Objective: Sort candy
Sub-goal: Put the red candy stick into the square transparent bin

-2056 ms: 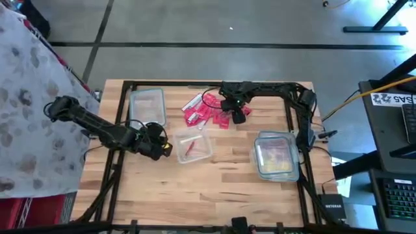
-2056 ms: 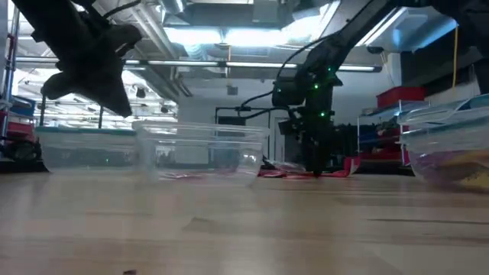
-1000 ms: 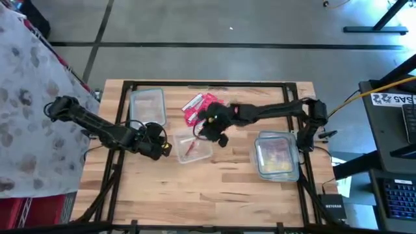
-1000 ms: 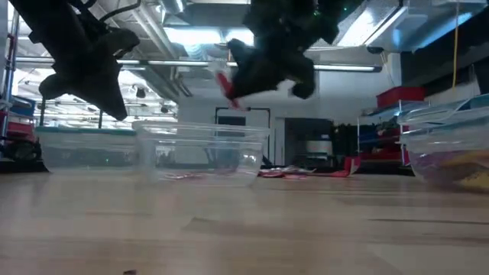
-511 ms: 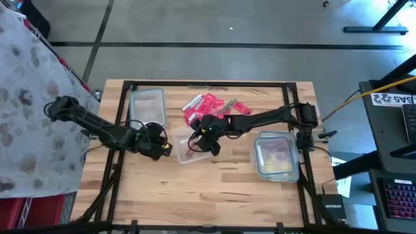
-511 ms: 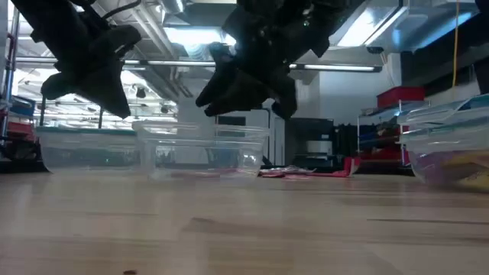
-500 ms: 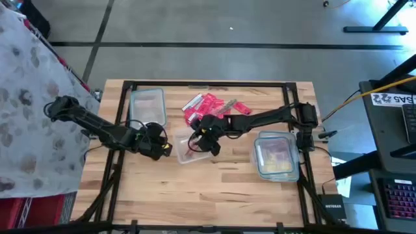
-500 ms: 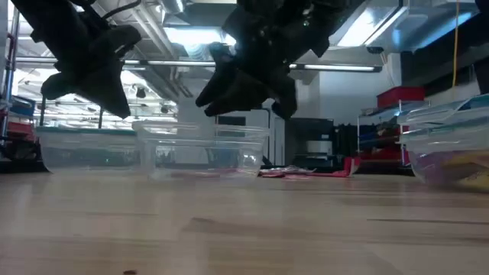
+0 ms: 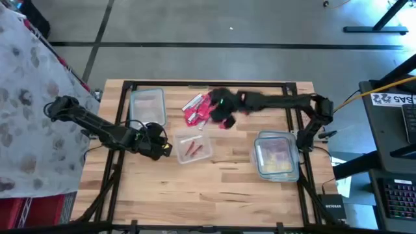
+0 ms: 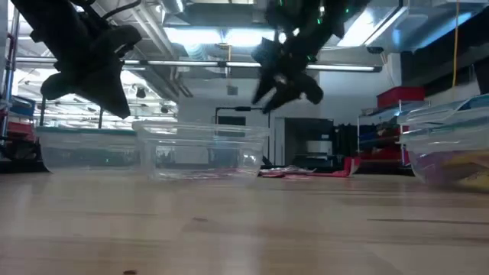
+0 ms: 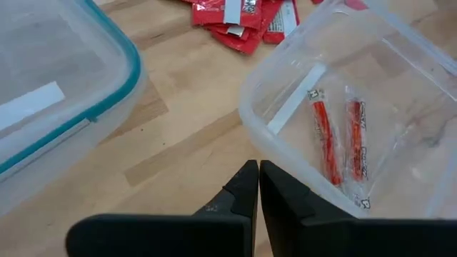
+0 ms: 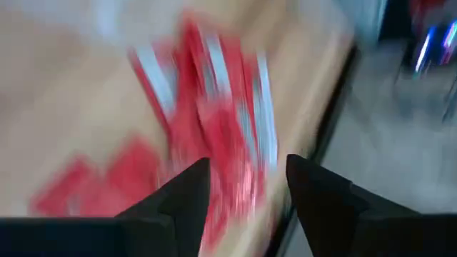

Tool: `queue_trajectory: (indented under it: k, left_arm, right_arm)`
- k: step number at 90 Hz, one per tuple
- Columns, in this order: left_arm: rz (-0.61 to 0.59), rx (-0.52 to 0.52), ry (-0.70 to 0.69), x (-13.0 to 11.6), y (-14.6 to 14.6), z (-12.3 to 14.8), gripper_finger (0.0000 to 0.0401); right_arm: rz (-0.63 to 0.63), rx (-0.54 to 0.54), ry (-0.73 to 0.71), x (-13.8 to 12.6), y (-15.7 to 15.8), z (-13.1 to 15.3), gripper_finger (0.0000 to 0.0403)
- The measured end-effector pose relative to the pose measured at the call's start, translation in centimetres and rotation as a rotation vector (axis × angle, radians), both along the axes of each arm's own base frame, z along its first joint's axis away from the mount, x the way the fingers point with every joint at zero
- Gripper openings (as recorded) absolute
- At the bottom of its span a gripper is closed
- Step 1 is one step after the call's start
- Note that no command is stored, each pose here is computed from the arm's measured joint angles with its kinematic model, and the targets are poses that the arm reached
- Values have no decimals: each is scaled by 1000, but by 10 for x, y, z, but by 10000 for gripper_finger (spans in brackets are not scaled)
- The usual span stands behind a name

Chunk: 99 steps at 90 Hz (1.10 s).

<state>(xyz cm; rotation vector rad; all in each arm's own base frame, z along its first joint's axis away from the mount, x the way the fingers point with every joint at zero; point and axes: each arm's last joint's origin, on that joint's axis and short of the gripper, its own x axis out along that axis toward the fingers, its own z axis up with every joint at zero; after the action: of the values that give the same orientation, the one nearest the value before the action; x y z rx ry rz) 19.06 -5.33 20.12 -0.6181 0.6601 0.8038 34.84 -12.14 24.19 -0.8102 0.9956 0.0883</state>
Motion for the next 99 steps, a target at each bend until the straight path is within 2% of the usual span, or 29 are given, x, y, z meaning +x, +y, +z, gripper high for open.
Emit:
queue_trajectory:
  k: [14,28,43,57,81,90,99]
  left_arm:
    - [-5,3,1,0,0,0,0]
    - [-1,11,-2,0,0,0,0]
    - [3,18,-6,0,0,0,0]
    - [3,16,-11,1,0,1,0]
    - [3,15,-16,1,0,1,0]
    - [4,14,-18,1,0,1,0]
    - [4,12,-21,2,0,1,0]
  right_arm:
    - [-280,148,27,-30,-58,-11,172]
    - [-371,299,129,-45,-79,-35,172]
    - [-351,330,192,-39,-83,-62,172]
    - [-277,376,170,-25,-76,-76,172]
    - [-167,351,207,-6,-61,-100,170]
    - [-175,348,214,-4,-59,-102,147]
    - [-182,355,211,-5,-58,-101,91]
